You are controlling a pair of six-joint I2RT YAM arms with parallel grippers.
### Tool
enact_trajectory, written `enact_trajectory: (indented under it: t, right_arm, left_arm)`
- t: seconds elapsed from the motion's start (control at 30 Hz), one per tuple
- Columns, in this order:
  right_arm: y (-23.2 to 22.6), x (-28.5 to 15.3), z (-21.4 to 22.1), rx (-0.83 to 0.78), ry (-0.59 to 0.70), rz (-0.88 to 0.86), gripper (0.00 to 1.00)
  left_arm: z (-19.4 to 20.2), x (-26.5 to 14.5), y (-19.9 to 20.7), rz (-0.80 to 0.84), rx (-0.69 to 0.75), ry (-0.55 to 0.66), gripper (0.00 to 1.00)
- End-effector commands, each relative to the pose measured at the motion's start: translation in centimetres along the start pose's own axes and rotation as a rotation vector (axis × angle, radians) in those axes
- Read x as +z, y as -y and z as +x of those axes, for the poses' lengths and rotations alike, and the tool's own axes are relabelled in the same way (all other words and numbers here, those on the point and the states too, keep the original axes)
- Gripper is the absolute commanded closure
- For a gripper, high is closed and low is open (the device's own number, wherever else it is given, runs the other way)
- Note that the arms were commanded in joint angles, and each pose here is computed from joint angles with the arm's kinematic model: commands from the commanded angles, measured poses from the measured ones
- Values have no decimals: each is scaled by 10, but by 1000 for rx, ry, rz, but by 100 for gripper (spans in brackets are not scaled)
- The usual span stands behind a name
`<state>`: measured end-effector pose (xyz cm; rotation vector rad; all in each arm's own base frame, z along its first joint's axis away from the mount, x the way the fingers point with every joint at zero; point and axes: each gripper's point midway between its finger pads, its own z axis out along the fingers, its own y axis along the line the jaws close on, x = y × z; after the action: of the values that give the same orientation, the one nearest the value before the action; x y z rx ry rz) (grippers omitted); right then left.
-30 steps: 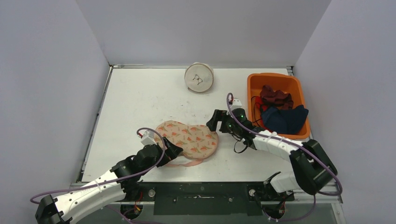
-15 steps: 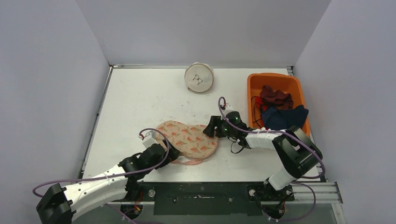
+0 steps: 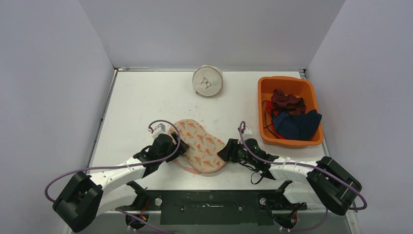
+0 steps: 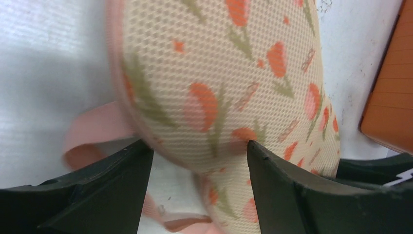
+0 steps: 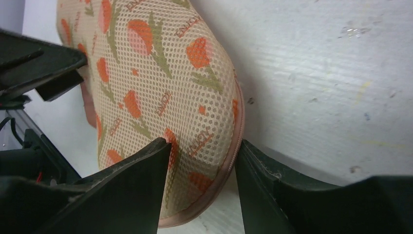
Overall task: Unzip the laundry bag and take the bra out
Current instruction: Adjust the laundry bag at the center of the board.
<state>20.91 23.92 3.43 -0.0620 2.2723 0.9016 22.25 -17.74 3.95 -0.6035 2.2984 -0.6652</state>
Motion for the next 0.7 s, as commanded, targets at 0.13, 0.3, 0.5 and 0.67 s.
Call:
enact_trajectory:
  t: [0.13,0.3,0.5,0.67]
  right_arm:
    - [-37,-1,4,22,67,-75,44]
    - [-50,0,6,16,55,-90,19]
    - [-43,-12,-24,-62,102,19,2]
    - [-32,-17,-55,-52,110,15,0]
  left_arm:
    - [-33,21,70,180,61,22,32]
    - [-47,37,92,191,86,24,30]
    - [-77,35,104,152,154,78,27]
    - [-90,-2,76,21,169,130,8]
